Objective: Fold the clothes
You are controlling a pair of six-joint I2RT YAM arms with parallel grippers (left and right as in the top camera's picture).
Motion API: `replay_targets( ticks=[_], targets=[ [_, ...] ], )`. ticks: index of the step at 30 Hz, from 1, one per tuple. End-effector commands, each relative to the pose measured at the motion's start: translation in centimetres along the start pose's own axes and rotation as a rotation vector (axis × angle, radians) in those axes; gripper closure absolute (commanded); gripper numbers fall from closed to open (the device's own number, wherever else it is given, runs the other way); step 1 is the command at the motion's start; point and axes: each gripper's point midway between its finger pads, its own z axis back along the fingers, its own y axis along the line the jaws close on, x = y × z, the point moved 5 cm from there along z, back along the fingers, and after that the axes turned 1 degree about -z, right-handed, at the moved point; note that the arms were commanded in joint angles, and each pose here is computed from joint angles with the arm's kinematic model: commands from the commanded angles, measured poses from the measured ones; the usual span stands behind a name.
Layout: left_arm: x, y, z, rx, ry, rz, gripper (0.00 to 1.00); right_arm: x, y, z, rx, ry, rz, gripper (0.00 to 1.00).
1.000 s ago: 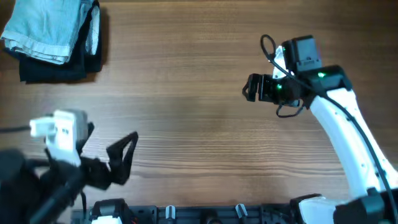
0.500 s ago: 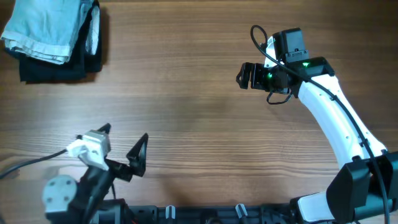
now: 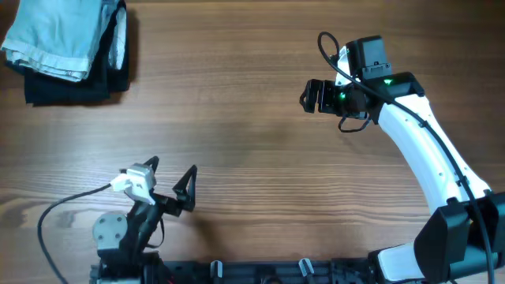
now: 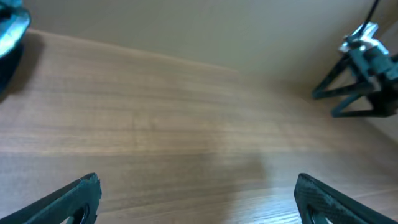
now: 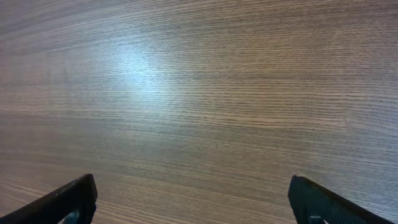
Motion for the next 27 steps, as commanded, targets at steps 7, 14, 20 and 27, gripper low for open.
replay_targets(
  ticks=[7,14,20,27],
  targets=[
    [-0.43,0.09,-0.3,-0.013,-0.013,-0.001,0.0,0.48,0.12,-0.17,-0.009,-0.008,0.011,0.0],
    [-0.43,0.09,-0.3,-0.013,-0.013,0.0,0.0,0.48,0.12,-0.17,-0.009,-0.008,0.011,0.0],
    [-0.43,0.09,-0.3,-0.013,-0.013,-0.001,0.0,0.48,0.12,-0.17,-0.009,-0.008,0.011,0.0],
    [-0.43,0.09,-0.3,-0.013,-0.013,0.0,0.0,0.49,-0.15,-0.19,-0.03,-0.01,0.013,0.0]
  ],
)
